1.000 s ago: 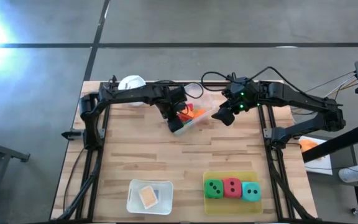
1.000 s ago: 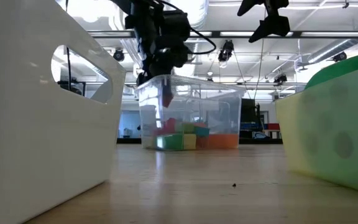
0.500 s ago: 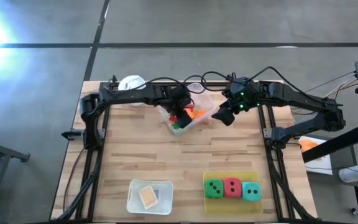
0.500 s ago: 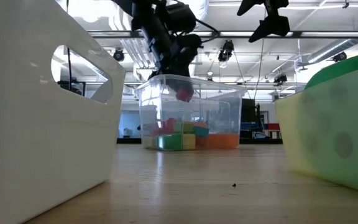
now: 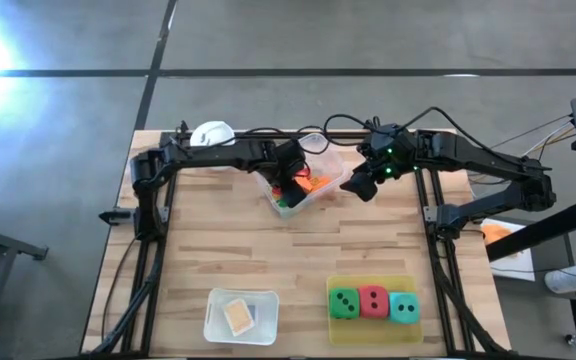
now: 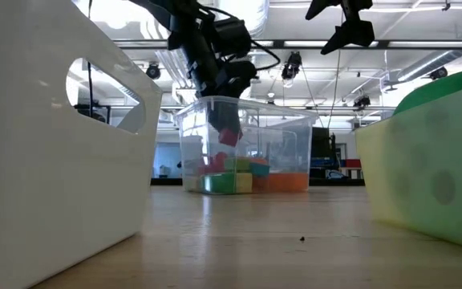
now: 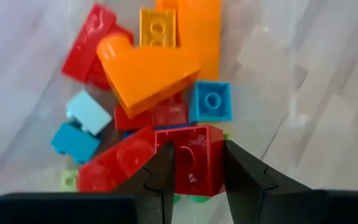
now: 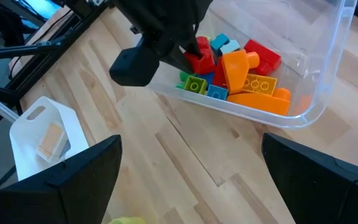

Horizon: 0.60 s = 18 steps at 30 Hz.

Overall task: Pick & Place Toys
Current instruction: Put the red game piece into the transparent bin

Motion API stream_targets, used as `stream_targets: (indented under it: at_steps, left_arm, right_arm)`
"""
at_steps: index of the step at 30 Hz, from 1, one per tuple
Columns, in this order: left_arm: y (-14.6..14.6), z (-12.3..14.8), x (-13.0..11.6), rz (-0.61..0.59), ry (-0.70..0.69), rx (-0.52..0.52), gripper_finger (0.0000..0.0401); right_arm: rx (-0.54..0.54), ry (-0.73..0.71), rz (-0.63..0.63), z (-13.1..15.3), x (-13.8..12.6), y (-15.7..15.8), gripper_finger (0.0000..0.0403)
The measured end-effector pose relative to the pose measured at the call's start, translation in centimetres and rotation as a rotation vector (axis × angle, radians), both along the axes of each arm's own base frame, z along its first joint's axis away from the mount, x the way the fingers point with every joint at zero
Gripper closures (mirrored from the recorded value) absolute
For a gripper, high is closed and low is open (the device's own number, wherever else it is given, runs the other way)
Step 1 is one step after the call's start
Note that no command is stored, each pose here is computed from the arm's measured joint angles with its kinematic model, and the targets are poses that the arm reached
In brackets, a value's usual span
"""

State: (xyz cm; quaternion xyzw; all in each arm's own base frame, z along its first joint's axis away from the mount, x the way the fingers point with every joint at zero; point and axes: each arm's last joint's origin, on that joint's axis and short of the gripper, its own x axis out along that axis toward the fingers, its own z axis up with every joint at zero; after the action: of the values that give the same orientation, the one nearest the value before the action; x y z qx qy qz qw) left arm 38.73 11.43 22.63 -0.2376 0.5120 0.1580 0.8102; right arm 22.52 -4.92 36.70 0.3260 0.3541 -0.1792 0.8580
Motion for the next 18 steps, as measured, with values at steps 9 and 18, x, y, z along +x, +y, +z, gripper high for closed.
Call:
stream_targets:
  at_steps: [9,18]
  left_arm:
    - [-0.1,-1.1,-0.4,0.022,0.033,-0.020,0.0302]
    - [-0.2,-1.6,-0.7,0.024,0.051,-0.028,0.0302]
  right_arm:
    - [-0.002,-0.007,0.000,0.0,0.0,0.0,0.0023]
    - [-0.004,-0.015,0.000,0.1,0.1,0.0,0.0023]
